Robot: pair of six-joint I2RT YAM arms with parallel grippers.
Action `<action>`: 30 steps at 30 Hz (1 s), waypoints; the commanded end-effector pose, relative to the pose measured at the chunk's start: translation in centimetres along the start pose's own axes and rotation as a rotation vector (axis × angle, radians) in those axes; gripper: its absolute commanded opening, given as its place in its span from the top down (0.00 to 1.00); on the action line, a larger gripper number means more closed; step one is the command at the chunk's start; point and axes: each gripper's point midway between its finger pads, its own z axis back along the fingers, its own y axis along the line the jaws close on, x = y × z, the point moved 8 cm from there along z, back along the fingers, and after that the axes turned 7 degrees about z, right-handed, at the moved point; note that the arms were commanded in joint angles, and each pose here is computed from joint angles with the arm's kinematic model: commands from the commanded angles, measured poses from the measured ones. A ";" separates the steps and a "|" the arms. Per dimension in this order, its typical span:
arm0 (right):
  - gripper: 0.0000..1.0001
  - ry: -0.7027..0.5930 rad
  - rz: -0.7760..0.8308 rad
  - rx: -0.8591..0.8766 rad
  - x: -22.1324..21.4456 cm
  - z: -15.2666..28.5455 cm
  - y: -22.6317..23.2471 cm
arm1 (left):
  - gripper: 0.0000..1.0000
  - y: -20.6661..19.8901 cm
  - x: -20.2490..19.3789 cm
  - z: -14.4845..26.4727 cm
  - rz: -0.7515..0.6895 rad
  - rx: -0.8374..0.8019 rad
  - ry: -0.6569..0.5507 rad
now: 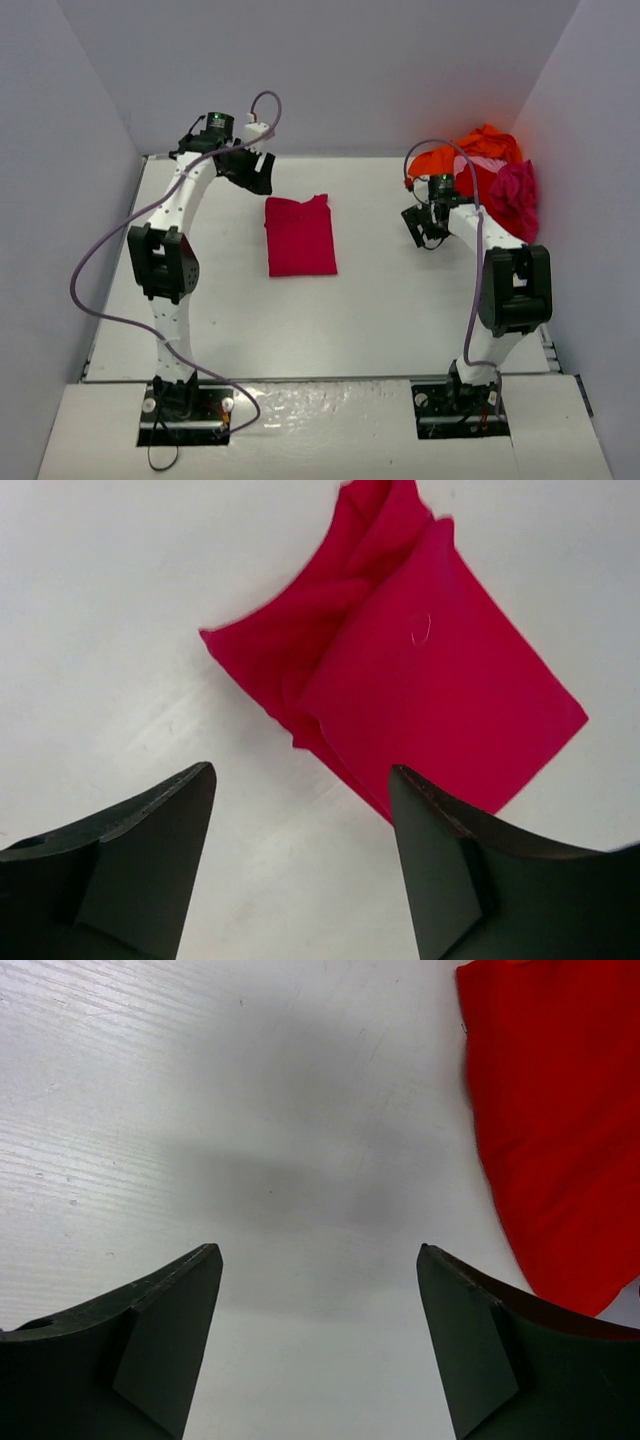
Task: Fold and stack the t-shirts
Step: Smooth out wrinkles on the folded tshirt, then put the neatly folded tshirt into the corner of the board with the left arm
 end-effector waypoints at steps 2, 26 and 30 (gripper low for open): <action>0.24 -0.063 -0.028 -0.035 1.2 1.5 -0.9 | 0.35 -3.3 -4.2 0.8 0.122 -0.196 0.125; 0.23 -0.040 -0.023 -0.023 0.4 1.2 -0.4 | 1.00 -7.9 -5.7 2.4 -0.164 -0.165 0.073; 0.23 -0.046 -0.025 -0.026 0.6 1.4 -0.5 | 1.00 -10.2 -7.4 -0.5 -0.243 -0.203 0.191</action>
